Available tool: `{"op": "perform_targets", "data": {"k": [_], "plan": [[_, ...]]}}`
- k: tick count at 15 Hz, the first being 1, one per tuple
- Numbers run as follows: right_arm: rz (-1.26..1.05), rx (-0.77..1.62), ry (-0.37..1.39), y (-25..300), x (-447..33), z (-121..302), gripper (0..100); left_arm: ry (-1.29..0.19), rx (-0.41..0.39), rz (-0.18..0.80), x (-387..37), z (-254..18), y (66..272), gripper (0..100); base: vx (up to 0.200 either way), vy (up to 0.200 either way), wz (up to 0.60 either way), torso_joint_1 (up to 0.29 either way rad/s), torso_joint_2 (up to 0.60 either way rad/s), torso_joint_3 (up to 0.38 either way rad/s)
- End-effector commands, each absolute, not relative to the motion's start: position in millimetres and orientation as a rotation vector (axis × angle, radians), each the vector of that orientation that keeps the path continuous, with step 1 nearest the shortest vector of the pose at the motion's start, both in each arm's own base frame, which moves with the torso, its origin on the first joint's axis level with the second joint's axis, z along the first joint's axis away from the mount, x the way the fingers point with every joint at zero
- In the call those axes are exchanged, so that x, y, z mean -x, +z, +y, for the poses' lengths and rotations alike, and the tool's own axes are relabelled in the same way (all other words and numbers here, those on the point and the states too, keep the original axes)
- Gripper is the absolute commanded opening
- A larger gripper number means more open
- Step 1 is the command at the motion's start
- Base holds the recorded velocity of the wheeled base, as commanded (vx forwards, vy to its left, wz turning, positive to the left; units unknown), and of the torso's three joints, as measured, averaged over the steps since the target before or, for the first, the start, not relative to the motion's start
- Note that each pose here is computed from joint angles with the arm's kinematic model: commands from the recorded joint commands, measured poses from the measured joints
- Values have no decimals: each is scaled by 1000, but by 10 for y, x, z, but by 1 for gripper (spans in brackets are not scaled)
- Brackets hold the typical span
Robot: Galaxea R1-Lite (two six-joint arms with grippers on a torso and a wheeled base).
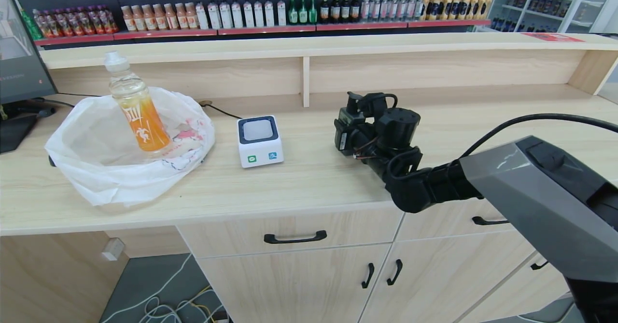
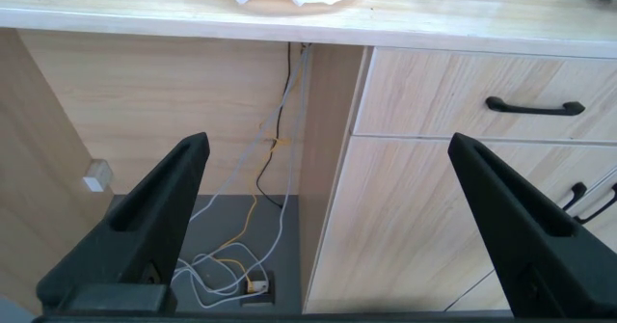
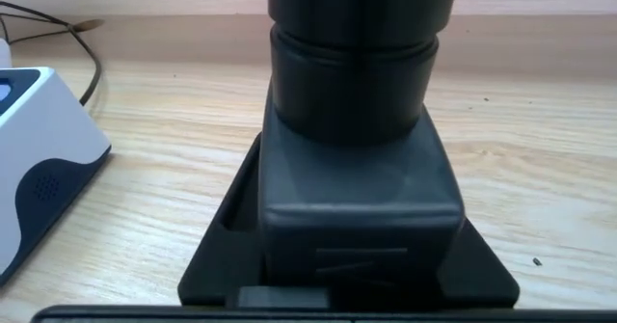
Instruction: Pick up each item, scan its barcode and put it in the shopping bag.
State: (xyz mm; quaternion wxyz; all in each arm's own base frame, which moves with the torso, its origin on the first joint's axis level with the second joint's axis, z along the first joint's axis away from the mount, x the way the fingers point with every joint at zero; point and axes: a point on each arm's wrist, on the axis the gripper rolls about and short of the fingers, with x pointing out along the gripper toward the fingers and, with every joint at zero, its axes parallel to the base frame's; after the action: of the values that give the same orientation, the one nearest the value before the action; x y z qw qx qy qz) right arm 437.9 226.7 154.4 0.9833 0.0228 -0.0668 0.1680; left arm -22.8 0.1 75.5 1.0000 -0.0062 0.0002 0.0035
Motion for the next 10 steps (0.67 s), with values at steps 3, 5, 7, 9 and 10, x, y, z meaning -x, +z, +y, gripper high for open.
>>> {"op": "perform_targets", "data": {"k": [3,5,7,9,10], "plan": [[-147,-52,332,1614,-4326,2313,0,8,12,0,228,1,755,100,0,0,0,0,0,0],[-144,-65,333,1630,-4280,2361,0,8,14,0,228,1,755,100,0,0,0,0,0,0],[-152,-65,344,1665,-4253,2382,0,8,12,0,228,1,755,100,0,0,0,0,0,0],[-166,-65,343,1738,-4224,2381,0,8,14,0,228,1,755,100,0,0,0,0,0,0],[-174,-64,341,1775,-4212,2374,0,8,14,0,228,1,755,100,0,0,0,0,0,0]]}}
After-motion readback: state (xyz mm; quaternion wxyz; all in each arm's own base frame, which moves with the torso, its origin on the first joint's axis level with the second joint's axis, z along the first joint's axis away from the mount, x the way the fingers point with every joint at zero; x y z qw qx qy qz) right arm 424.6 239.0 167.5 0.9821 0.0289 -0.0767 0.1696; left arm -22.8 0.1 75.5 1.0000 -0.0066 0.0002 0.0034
